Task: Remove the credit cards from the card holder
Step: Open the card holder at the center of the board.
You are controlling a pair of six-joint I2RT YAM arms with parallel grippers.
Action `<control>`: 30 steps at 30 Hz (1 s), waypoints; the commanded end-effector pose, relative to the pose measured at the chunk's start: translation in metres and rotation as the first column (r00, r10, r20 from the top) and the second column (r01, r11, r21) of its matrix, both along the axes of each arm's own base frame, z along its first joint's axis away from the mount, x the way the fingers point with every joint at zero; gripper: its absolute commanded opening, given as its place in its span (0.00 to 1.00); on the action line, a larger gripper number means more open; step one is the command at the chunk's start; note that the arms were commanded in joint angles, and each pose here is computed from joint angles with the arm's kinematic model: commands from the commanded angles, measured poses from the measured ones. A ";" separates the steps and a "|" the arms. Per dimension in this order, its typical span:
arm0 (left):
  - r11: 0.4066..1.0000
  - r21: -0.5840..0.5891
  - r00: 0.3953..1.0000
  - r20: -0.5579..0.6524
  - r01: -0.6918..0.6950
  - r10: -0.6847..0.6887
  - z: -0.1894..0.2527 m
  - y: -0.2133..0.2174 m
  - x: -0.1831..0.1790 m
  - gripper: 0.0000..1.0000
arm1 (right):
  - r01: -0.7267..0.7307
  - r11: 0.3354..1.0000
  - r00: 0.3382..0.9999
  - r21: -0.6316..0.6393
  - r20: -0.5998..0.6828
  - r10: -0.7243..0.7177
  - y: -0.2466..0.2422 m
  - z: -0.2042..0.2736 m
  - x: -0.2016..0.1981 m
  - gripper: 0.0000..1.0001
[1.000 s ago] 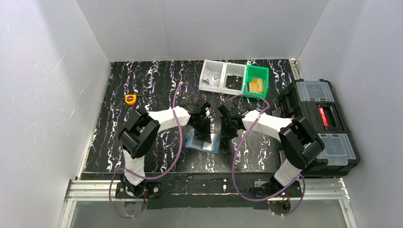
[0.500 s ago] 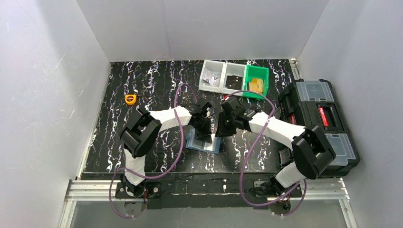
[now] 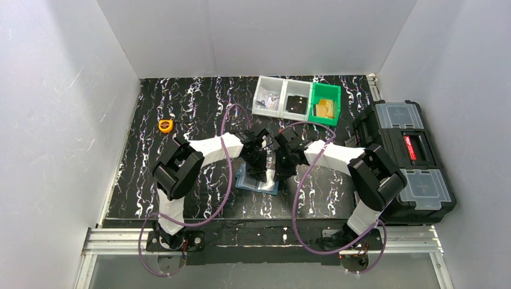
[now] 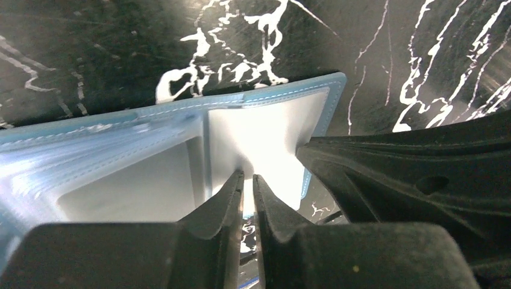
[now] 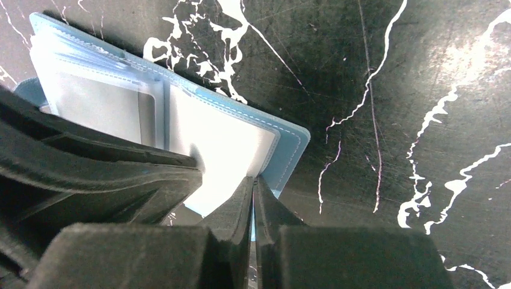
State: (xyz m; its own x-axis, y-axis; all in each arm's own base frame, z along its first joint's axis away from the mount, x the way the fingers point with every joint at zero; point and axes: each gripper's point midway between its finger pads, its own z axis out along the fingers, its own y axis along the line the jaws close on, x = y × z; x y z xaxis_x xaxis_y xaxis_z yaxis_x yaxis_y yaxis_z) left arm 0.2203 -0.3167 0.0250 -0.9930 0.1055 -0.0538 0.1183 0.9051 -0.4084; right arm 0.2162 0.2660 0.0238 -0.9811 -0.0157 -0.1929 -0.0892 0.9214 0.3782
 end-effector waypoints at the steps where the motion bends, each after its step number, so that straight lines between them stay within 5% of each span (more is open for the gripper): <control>1: 0.998 0.048 0.997 0.073 0.029 -0.032 0.030 0.017 0.007 0.14 | 0.027 0.996 0.999 -0.087 -0.043 -0.031 -0.012 -0.015 -0.004 0.08; 12: 0.979 0.201 0.973 0.227 -0.010 -0.037 0.060 0.078 0.024 0.41 | 0.029 0.995 0.996 -0.100 -0.075 -0.037 -0.012 -0.024 -0.007 0.06; 21: 0.945 0.326 0.969 0.229 0.017 -0.096 0.047 0.105 0.029 0.47 | 0.020 0.995 0.996 -0.098 -0.087 -0.029 -0.010 -0.027 -0.008 0.04; 30: 0.944 0.327 0.973 0.200 0.043 -0.113 0.031 0.100 0.031 0.49 | 0.016 0.995 0.996 -0.095 -0.091 -0.025 -0.009 -0.029 -0.008 0.04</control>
State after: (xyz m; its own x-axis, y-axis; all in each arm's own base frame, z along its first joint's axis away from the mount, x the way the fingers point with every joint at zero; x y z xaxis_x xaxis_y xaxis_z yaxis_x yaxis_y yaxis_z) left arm 0.2516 -0.2212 0.0606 -0.9509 0.2102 -0.2269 0.2328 0.9695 -0.0772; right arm 0.2168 0.2670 0.0217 -0.9901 0.0107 -0.1401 -0.0418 0.9294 0.3667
